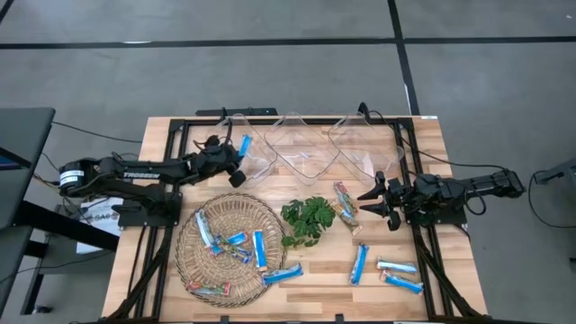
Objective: Pick and place Granola Bars by type
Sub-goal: Put the red granola bar into the left transparent bin, then put the blue granola bar into the right transparent bin
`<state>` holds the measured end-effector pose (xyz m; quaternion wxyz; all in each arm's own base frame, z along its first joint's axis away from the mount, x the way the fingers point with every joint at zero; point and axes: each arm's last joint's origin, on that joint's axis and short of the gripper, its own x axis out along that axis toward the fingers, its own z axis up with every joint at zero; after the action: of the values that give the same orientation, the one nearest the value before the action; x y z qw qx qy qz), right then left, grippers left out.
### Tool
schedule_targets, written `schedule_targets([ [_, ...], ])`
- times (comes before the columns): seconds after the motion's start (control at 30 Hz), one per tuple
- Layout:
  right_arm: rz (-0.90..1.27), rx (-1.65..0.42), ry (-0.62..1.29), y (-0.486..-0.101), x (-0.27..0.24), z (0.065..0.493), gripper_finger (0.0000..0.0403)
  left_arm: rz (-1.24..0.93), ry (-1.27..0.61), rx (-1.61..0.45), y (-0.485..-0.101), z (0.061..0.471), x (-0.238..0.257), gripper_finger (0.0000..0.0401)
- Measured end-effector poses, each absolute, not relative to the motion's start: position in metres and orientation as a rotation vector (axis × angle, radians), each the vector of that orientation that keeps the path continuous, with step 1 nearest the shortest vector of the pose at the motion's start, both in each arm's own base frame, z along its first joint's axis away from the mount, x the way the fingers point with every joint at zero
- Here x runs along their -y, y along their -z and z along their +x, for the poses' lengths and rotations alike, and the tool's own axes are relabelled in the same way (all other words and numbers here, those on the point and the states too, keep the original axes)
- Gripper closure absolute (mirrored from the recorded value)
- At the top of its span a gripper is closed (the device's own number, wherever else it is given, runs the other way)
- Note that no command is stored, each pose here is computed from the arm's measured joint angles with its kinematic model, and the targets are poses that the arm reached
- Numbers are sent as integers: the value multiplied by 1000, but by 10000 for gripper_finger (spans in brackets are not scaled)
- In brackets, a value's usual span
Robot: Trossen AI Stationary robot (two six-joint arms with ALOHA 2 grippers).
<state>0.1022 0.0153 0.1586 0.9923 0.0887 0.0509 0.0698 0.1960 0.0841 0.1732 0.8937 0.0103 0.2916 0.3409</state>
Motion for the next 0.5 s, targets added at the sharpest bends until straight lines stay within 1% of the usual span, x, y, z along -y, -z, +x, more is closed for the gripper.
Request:
schedule_targets([
  [0.17, 178, -102, -141, -159, -15, 102, 269, 21, -707, -605, -173, 196, -84, 244],
  [0.27, 178, -102, -140, -159, -15, 102, 269, 18, -707, -587, -175, 196, -84, 217],
  [0.4, 178, -102, -140, -159, -15, 102, 270, -21, -701, -487, -188, 194, -81, 202],
  [0.5, 178, -102, -140, -159, -15, 102, 269, -50, -638, -404, -201, 191, -75, 200],
])
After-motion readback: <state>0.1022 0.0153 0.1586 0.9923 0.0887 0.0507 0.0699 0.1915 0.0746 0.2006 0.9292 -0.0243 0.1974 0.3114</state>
